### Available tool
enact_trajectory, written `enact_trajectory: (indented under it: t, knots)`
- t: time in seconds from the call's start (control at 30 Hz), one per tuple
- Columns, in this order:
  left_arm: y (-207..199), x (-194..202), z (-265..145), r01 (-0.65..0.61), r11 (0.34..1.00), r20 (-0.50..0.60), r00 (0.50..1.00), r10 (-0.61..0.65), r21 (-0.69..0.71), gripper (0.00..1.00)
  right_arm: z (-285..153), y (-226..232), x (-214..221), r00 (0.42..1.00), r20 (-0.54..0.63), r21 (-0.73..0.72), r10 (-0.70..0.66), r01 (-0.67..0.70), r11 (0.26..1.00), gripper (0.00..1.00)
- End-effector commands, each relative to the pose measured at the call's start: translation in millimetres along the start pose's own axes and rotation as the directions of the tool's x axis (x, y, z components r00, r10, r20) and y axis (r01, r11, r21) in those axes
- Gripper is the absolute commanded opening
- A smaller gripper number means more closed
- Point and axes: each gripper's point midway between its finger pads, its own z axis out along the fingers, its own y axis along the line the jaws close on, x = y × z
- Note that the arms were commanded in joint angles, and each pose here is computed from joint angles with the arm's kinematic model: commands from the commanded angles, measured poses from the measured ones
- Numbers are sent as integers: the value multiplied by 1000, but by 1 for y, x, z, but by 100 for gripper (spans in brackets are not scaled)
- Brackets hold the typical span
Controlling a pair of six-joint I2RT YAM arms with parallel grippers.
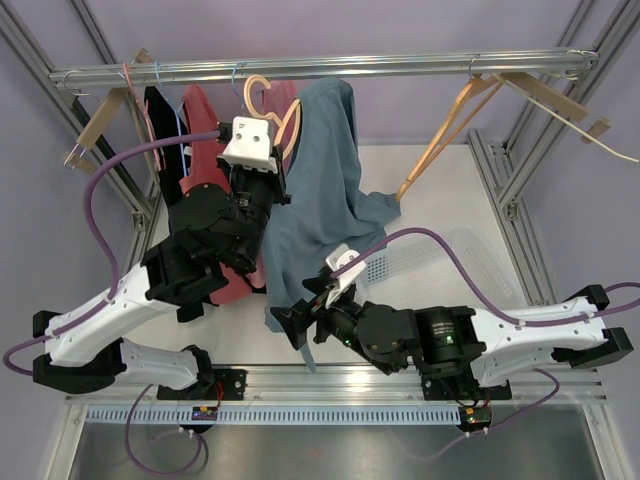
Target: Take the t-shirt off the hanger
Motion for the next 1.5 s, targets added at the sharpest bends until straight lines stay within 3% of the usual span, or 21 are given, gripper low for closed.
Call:
enact_trajectory:
  t: [0.0, 0.13, 0.2, 0.23, 0.33, 0.47, 0.6, 0.7, 0.87, 0.97, 1.13, 1.2, 1.37, 1.47]
  knots:
    - [13, -47, -9, 214, 977, 112, 971, -211, -17, 0, 7, 8, -28, 997, 76, 34, 4, -6, 999, 79]
    - [15, -48, -16, 241, 971, 114, 964, -240, 1, 0, 14, 17, -33, 996, 92, 28, 3, -5, 1000, 65]
    - [14, -47, -17, 247, 969, 113, 962, -247, 11, 0, 14, 21, -35, 995, 100, 12, 10, -11, 1000, 51]
    - [12, -42, -16, 240, 971, 108, 965, -239, 12, 0, 15, 24, -37, 994, 104, -3, 21, -21, 1000, 31]
    - [13, -37, -17, 235, 972, 129, 963, -235, 15, 0, 10, 36, -34, 995, 82, -74, 48, -42, 996, 0]
    - [20, -39, -19, 236, 972, 163, 958, -234, 6, 0, -9, 75, -15, 1000, 1, -228, 11, -10, 974, 0]
    - [25, -67, -21, 238, 971, 206, 949, -239, 29, 0, -35, 143, 51, 976, -212, -471, -56, -51, 881, 0]
    - [37, -100, -26, 266, 963, 248, 930, -270, 50, 0, -45, 165, 89, 949, -301, -517, -92, -82, 852, 0]
    - [59, -134, -34, 280, 959, 297, 912, -283, 52, 0, -44, 171, 110, 936, -340, -521, -97, -102, 847, 0]
    - [68, -150, -40, 288, 955, 305, 905, -297, 75, 0, -41, 164, 125, 925, -361, -493, -116, -84, 866, 0]
    - [79, -147, -54, 304, 944, 265, 907, -328, 128, 0, -32, 101, 121, 944, -316, -302, -90, -10, 953, 0]
    - [83, -144, -67, 337, 919, 229, 896, -380, 205, 0, -30, 59, 108, 955, -287, -197, -71, 14, 980, 0]
    - [84, -134, -91, 375, 864, 165, 880, -446, 336, 0, -18, -6, 61, 980, -197, -92, -15, -3, 996, 0]
    - [68, -110, -100, 383, 832, 77, 891, -447, 401, 0, -17, -38, 4, 995, -68, 9, -66, 67, 998, 0]
